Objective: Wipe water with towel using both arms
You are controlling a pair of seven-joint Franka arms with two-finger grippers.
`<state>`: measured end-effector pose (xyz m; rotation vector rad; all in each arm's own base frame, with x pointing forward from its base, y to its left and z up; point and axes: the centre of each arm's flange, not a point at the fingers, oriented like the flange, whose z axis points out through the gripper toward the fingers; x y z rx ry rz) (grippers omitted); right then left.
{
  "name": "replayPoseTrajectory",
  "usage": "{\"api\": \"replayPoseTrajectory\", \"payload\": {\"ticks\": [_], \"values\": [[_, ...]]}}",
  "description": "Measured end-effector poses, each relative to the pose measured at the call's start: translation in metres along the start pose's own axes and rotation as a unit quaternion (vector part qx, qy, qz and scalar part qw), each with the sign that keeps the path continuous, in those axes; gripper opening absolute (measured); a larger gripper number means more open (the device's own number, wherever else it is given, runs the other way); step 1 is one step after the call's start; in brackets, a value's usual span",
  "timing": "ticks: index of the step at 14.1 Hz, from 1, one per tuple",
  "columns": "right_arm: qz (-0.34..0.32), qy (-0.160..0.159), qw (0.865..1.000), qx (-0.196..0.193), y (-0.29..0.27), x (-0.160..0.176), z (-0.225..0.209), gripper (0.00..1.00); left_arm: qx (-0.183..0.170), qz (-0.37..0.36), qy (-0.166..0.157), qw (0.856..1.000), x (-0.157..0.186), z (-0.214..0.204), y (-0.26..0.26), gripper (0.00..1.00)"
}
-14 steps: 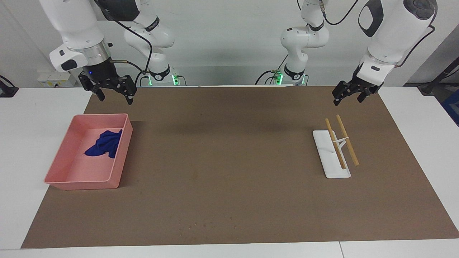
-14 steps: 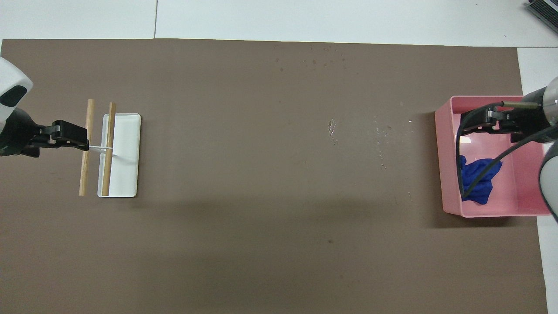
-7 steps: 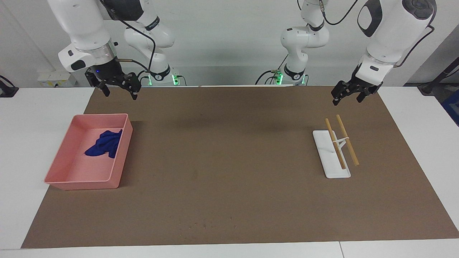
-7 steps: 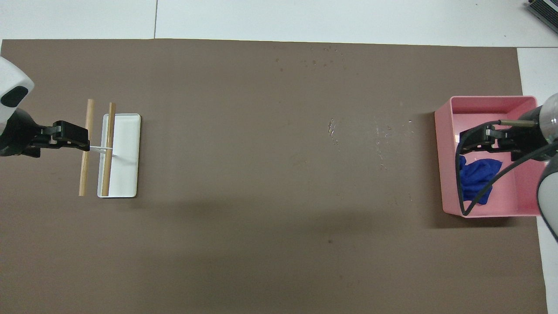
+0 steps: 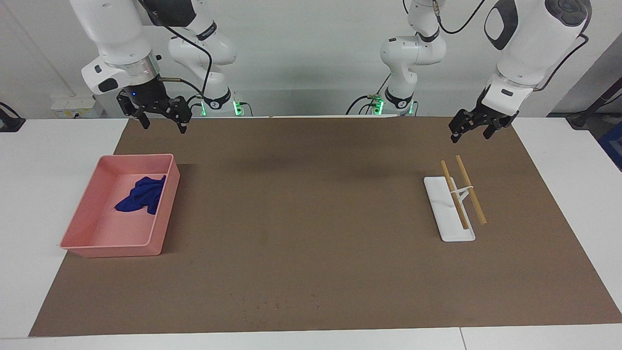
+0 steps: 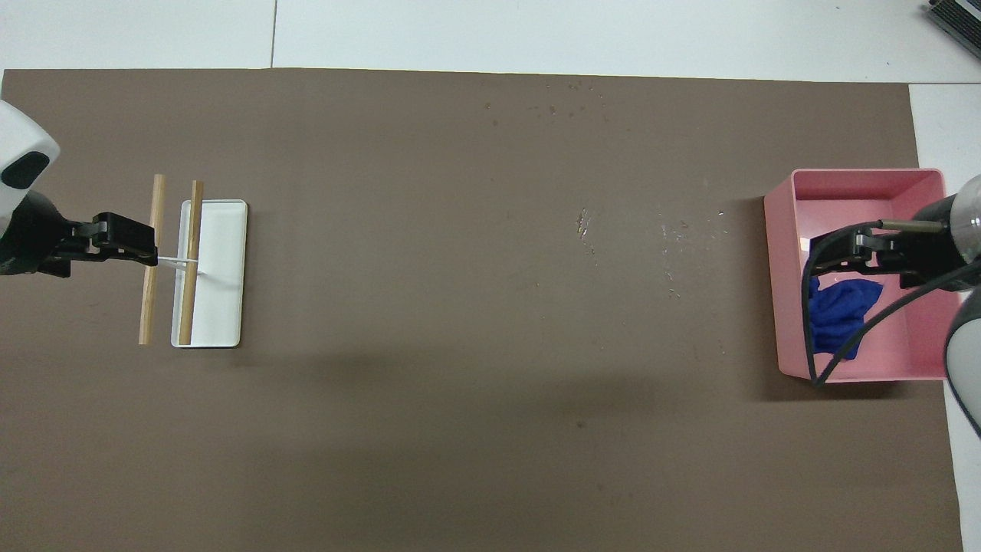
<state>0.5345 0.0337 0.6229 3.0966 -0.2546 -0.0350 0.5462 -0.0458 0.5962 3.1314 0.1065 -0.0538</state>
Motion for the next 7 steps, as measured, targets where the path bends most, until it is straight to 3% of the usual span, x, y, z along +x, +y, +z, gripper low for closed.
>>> {"api": "replayPoseTrajectory", "payload": {"ticks": [7], "values": [[0.006, 0.007, 1.000, 0.009, 0.0049, 0.0019, -0.0081, 1.00, -0.001, 0.003, 0.008, 1.000, -0.0003, -0.0042, -0.0013, 1.00]]}}
